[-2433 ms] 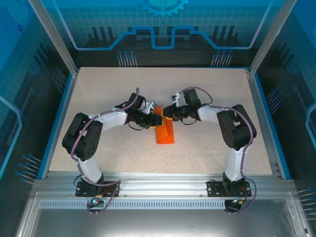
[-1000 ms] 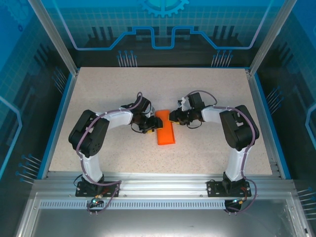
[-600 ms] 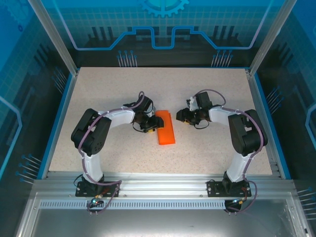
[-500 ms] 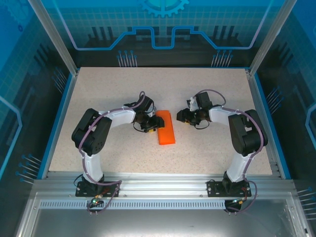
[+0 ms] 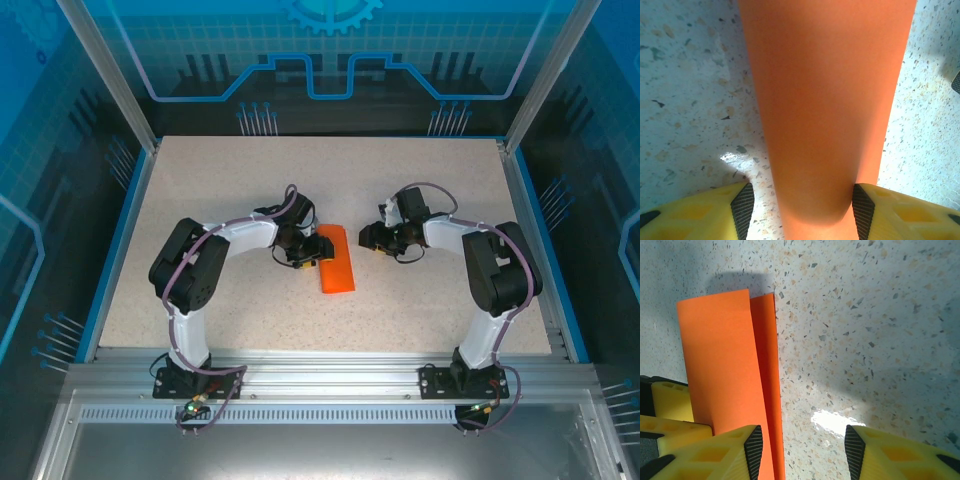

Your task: Fold a paper plane with a square sheet of paper (fold left side to right side)

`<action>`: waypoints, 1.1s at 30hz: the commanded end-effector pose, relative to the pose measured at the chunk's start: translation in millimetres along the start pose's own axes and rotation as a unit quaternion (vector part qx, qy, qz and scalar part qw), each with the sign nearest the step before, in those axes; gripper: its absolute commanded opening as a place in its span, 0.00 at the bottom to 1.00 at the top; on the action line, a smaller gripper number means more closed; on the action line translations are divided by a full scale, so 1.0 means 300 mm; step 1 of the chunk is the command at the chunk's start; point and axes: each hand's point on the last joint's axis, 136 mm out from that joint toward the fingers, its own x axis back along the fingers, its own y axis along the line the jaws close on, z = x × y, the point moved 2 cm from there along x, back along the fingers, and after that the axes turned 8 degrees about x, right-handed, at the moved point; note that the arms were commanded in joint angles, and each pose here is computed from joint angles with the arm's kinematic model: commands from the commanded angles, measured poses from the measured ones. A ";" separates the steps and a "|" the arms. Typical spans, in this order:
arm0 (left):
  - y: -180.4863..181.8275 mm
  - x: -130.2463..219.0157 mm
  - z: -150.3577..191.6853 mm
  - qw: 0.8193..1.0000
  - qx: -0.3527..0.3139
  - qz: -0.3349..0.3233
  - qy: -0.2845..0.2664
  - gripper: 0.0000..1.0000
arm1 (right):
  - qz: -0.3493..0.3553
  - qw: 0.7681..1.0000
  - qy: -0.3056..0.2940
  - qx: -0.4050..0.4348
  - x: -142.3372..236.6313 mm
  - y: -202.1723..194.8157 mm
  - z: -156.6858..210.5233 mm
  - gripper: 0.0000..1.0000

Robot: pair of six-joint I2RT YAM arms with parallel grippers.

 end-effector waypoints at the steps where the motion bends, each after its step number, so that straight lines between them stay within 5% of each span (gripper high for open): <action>1: 0.016 -0.031 0.016 1.000 -0.004 -0.021 0.015 0.59 | -0.001 1.000 0.005 0.001 0.016 -0.003 0.012 0.50; 33: -0.004 -0.070 0.017 0.998 -0.018 -0.039 0.035 0.60 | -0.015 1.000 0.015 0.011 -0.001 0.041 0.011 0.50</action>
